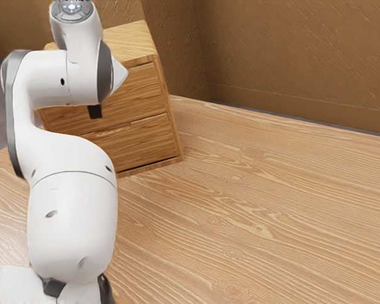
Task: Pull the drawer handle with one arm to open the drawer
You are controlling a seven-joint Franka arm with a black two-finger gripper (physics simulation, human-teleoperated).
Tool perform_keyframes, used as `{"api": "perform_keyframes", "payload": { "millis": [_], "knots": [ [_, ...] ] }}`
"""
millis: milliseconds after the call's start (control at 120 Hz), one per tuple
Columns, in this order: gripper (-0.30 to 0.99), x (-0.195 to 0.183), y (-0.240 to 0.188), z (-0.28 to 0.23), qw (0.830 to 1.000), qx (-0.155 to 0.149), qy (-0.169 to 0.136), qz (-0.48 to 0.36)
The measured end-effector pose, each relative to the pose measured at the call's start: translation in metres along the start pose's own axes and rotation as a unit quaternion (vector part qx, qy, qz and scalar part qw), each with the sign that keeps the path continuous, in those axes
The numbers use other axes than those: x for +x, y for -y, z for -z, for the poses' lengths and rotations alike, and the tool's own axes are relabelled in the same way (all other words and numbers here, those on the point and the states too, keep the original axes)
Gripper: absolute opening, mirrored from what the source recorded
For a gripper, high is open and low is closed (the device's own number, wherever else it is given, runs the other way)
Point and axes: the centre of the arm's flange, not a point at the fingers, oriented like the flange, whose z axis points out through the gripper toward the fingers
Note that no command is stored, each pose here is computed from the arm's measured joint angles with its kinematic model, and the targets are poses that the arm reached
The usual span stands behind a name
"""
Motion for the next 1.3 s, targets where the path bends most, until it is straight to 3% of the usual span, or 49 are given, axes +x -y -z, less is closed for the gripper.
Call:
{"api": "perform_keyframes", "payload": {
  "millis": [158,358,517,625,675,767,942,1300],
  "knots": [
    [0.70,0.009,-0.006,-0.015,1.000,-0.009,-0.003,-0.016],
    [0.65,0.004,-0.003,-0.025,1.000,-0.013,0.002,-0.021],
    [0.55,0.017,-0.010,-0.023,0.999,-0.013,-0.004,-0.037],
    [0.58,0.017,-0.012,-0.021,0.999,-0.014,-0.007,-0.040],
    [0.50,0.023,-0.015,-0.016,0.999,-0.013,-0.006,-0.047],
    [0.47,0.023,-0.019,-0.011,0.999,-0.013,-0.001,-0.053],
    [0.52,0.024,-0.034,-0.001,0.998,-0.016,0.000,-0.057],
    [0.51,0.018,-0.062,0.024,0.998,-0.020,-0.007,-0.058]
  ]
}}
